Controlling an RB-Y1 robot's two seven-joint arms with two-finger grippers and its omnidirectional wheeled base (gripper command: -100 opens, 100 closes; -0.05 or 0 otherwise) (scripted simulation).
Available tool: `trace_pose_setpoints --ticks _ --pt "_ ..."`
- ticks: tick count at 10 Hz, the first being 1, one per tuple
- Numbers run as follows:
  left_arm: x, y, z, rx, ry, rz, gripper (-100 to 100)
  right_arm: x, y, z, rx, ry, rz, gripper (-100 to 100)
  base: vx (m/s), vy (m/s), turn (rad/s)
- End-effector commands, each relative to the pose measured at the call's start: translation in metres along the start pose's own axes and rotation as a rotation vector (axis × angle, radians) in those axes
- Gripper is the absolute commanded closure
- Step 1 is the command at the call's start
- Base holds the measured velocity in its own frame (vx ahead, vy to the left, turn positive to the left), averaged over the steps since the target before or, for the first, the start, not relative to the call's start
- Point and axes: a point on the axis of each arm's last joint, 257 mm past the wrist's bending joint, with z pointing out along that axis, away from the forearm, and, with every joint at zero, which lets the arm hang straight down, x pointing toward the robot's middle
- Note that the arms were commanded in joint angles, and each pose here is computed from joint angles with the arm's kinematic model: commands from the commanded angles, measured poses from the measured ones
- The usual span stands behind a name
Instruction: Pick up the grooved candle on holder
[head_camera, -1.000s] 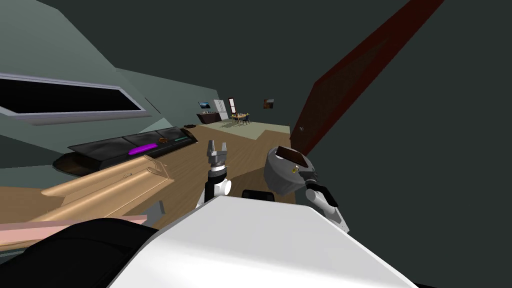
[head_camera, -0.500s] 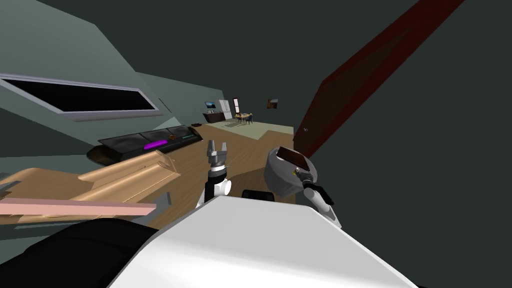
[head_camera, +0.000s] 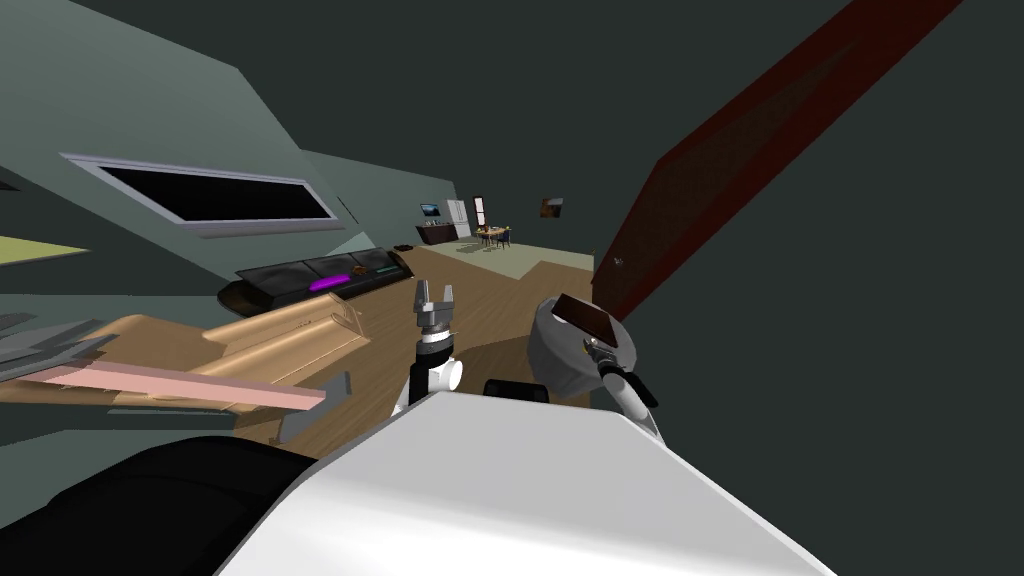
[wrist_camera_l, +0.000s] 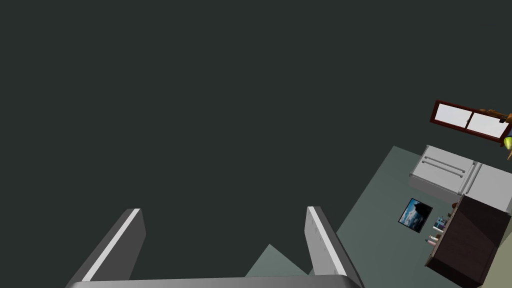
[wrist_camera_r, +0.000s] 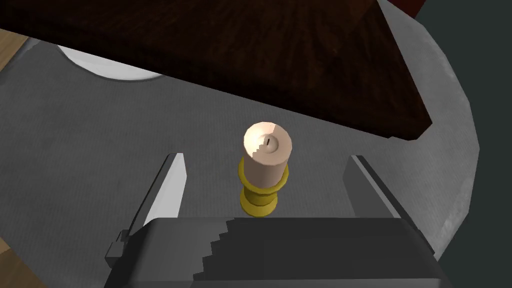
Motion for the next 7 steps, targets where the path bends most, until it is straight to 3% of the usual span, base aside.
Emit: trace_pose_setpoints --ticks 1,5,6,7 --pt "0.0 0.0 0.0 0.0 0.0 0.0 0 -0.009 -0.007 0.002 0.011 -0.017 0.069 -100 -0.005 -0.062 0.04" --pt "0.0 0.0 0.0 0.0 0.0 0.0 0 -0.036 -0.037 0.002 0.039 -0.064 0.257 -100 -0.008 -0.1 0.054" --pt "0.0 0.0 0.0 0.0 0.0 0.0 0 -0.04 -0.044 0.001 0.042 -0.072 0.287 -100 -0.032 -0.036 0.102" --pt "0.0 0.0 0.0 0.0 0.0 0.0 0 -0.036 -0.039 0.001 0.038 -0.065 0.264 -100 -0.011 -0.014 0.019"
